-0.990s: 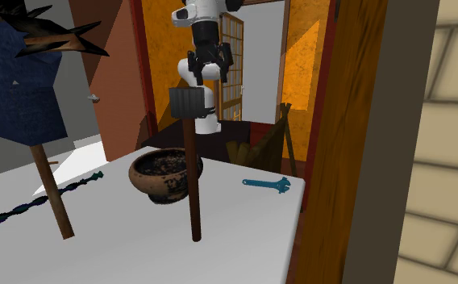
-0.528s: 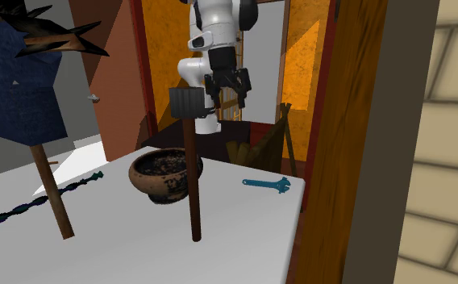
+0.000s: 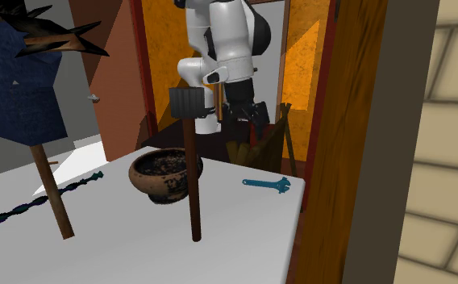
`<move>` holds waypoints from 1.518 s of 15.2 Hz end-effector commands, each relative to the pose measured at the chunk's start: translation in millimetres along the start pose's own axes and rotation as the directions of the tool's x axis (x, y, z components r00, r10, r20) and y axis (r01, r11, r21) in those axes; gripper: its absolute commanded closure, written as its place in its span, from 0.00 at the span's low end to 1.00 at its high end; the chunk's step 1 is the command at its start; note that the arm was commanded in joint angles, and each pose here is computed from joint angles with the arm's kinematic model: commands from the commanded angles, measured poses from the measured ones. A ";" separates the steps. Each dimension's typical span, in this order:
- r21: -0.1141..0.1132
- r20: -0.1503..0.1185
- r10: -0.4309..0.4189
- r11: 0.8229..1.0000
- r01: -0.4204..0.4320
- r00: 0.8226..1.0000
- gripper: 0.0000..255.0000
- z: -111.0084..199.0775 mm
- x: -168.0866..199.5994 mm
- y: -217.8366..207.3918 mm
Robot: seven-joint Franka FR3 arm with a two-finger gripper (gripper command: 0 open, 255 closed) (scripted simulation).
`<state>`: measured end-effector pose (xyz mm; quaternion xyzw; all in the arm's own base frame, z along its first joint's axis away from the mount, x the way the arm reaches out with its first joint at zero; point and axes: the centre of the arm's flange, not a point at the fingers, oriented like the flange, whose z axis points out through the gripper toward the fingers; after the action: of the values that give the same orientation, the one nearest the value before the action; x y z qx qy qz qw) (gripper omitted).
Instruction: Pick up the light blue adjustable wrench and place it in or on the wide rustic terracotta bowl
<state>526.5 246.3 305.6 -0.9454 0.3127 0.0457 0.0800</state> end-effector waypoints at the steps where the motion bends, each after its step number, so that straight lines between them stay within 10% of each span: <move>1: 0.002 0.015 0.030 1.000 -0.030 0.999 0.00 21.9 4.3 -15.2; 8: 0.002 0.070 0.126 0.992 -0.126 0.990 0.00 96.3 19.9 -68.6; 23: 0.002 0.071 0.127 0.992 -0.128 0.989 0.00 137.1 17.3 -69.6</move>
<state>577.0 315.9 177.0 -0.9210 0.3696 0.0829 0.0910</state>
